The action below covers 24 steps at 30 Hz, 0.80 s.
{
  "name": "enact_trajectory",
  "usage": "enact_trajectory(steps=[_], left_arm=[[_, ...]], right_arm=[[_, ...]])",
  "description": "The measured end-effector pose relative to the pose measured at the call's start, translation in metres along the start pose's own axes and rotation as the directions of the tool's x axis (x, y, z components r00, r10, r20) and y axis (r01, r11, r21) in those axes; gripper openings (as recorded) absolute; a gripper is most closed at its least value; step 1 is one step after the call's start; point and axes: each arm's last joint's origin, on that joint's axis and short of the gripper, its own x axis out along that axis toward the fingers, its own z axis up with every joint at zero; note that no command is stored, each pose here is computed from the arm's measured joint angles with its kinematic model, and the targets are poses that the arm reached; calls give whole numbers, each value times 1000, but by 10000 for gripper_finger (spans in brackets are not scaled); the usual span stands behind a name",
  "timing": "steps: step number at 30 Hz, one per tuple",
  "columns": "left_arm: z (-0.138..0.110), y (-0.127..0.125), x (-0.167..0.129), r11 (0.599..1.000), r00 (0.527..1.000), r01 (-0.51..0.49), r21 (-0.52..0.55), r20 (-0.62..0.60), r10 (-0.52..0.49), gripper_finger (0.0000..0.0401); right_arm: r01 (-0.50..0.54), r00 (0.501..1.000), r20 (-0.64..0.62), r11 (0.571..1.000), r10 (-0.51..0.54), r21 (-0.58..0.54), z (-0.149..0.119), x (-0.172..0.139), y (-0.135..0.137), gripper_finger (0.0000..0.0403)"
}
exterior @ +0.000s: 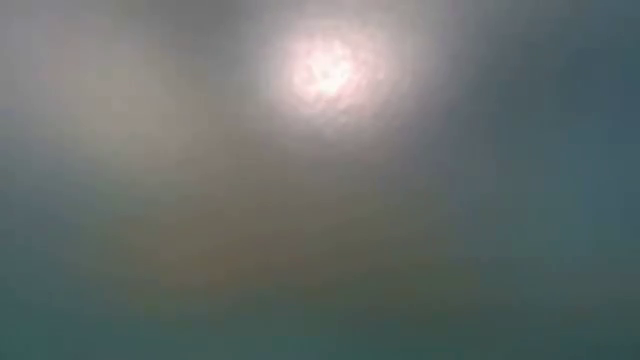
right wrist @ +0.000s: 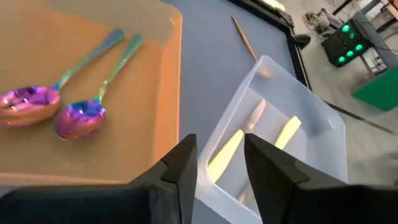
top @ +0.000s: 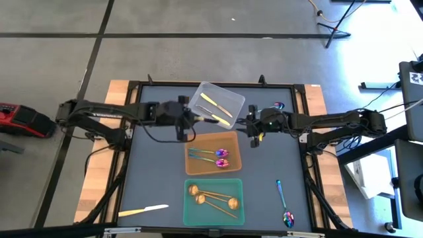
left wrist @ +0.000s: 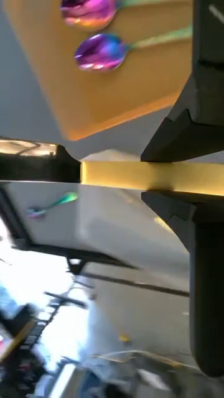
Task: Sort silverware by color (type)
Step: Put the yellow knife into the transparent bin
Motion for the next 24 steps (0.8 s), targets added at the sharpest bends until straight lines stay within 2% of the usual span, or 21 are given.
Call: enact_trajectory(steps=[4, 7, 12, 16, 20, 24], left_arm=[[-4, 25, 27, 999, 994, 3, 47, 107, -8, 69], [-16, 42, 54, 996, 992, -28, 80, 123, 18, 69], [-46, 64, 98, 992, 994, -93, 83, 61, 88, 69], [-68, 69, 122, 992, 994, -107, 60, -7, 108, 69], [-78, 67, 131, 988, 985, -141, 58, -90, 146, 72], [-77, 66, 130, 983, 976, -179, 34, -118, 182, 98]], right_arm=[[14, 1000, -21, 1000, -14, 3, -2, 0, -2, 127], [7, 1000, -31, 1000, -7, 3, -3, 0, -1, 127], [-5, 999, -52, 1000, 5, 15, -5, 0, 1, 127], [-10, 998, -66, 999, 13, 53, -6, 0, 1, 127], [-13, 997, -71, 998, 17, 63, -7, 0, 2, 127], [-12, 997, -70, 998, 16, 66, -7, 0, 2, 127]])
